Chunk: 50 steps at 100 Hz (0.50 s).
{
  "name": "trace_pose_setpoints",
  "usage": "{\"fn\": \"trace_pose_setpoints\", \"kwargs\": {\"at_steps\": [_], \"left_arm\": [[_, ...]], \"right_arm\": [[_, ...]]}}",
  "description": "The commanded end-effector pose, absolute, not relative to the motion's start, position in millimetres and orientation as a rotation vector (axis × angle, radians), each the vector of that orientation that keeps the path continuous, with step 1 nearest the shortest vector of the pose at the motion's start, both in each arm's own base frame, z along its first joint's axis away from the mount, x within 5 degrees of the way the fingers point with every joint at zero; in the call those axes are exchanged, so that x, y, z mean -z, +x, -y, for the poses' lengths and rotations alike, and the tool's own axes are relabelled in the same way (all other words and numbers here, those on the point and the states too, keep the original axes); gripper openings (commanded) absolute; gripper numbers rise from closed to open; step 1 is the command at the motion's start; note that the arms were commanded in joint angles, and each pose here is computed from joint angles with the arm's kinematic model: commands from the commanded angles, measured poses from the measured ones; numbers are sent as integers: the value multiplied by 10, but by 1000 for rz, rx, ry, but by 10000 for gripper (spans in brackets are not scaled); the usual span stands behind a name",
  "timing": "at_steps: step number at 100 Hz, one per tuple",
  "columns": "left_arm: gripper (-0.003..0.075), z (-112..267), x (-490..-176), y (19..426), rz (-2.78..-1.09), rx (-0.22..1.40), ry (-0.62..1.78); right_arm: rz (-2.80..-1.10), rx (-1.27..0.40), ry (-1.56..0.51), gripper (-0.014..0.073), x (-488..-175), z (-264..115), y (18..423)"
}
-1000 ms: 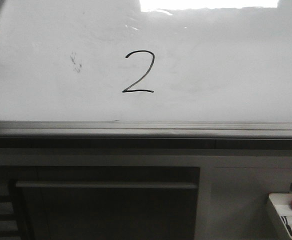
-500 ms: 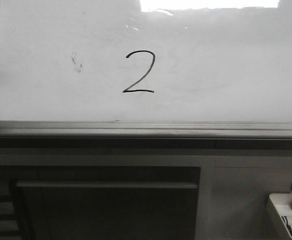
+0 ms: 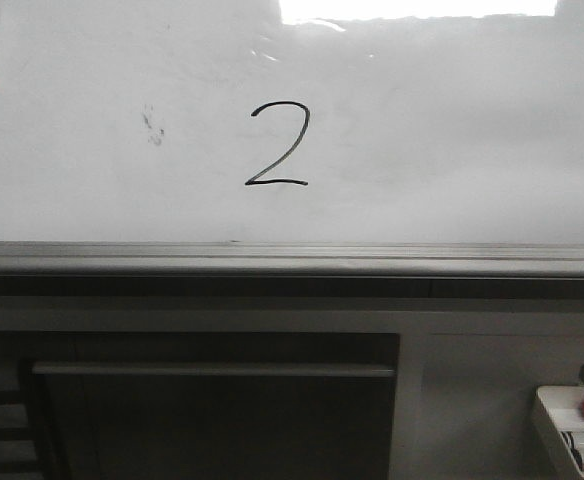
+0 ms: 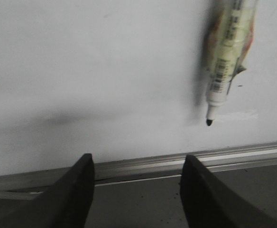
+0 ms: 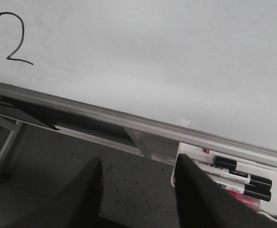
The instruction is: Write number 2 on whiteboard
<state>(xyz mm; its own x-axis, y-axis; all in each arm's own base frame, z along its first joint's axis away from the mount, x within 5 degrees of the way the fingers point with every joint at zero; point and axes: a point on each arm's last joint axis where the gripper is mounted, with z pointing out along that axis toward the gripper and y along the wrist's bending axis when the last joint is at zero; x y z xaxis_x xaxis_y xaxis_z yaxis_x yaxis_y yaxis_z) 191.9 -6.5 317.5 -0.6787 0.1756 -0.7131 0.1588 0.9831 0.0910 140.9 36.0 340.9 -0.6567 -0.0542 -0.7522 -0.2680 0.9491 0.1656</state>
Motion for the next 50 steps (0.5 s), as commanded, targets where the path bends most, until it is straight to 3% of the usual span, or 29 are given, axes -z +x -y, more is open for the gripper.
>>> {"fn": "trace_pose_setpoints", "kwargs": {"at_steps": [1,16,34,44,50], "left_arm": [[352,17,-3428,1821,-2202,-99,195],[263,23,-3546,1573,-2021,-91,172],[116,47,-3415,1257,-1762,1,80],[-20,32,-3285,1128,-1616,17,33],[-18,18,-3184,1069,-1539,43,-17]], "right_arm": [[-2136,-318,-180,206,-3552,-333,1404],[-1964,-265,-171,97,-3597,-278,1212],[-1767,-167,-190,-67,-3582,-196,865],[-1679,-136,-192,-72,-3569,-166,690],[-1608,-122,-179,-72,-3569,-145,616]]}}
